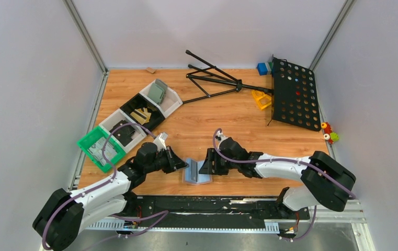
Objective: Take the credit cards out of the card holder
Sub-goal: Remove the credit card from the card holder.
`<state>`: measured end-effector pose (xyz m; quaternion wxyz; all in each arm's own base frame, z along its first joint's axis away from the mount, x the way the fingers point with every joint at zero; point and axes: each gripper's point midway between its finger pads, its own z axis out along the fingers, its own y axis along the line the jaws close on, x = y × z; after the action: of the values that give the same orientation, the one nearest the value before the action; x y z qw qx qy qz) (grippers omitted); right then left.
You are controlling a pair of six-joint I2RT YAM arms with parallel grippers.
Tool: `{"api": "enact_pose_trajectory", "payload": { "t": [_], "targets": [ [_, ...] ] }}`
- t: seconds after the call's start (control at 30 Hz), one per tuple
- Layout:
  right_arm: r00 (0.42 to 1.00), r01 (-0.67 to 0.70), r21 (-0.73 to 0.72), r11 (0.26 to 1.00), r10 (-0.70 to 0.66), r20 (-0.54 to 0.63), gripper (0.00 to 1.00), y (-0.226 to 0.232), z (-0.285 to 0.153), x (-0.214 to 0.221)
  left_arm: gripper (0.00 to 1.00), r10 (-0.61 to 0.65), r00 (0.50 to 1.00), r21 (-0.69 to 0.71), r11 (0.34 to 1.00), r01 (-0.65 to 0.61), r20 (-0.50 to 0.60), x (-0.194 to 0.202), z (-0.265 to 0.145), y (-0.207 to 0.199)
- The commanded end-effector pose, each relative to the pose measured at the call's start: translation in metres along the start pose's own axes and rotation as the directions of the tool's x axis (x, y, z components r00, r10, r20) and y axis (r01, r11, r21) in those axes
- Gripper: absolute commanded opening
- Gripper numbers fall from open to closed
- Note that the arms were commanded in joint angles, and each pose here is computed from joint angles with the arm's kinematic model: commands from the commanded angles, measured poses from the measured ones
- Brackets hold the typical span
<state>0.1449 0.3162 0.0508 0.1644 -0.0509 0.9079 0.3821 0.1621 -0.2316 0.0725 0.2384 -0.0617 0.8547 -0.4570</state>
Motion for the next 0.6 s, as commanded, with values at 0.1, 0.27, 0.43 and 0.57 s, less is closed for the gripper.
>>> {"api": "enact_pose_trajectory", "payload": {
  "t": [0.1, 0.27, 0.43, 0.57],
  "targets": [
    [1.0, 0.015, -0.036, 0.999, -0.014, 0.017, 0.52, 0.0053, -0.0019, -0.004, 0.02, 0.033, 0.999, 0.037, 0.999, -0.034, 0.007, -0.0045, 0.001, -0.0108],
    [1.0, 0.017, -0.037, 0.999, -0.017, 0.017, 0.5, 0.0063, -0.0028, -0.0045, 0.14, 0.036, 0.999, 0.033, 0.999, -0.035, -0.004, -0.0023, 0.0008, -0.0092],
    [0.999, 0.016, -0.029, 0.999, -0.015, 0.028, 0.34, 0.0046, -0.0062, -0.0051, 0.41, 0.02, 1.0, 0.051, 0.999, -0.02, -0.009, 0.0007, -0.0005, -0.0105],
    [0.999, 0.015, -0.022, 1.0, -0.014, 0.032, 0.16, 0.0036, -0.0083, -0.0055, 0.58, 0.014, 1.0, 0.065, 0.998, -0.014, -0.006, 0.0018, -0.003, -0.0124]
  ]
}}
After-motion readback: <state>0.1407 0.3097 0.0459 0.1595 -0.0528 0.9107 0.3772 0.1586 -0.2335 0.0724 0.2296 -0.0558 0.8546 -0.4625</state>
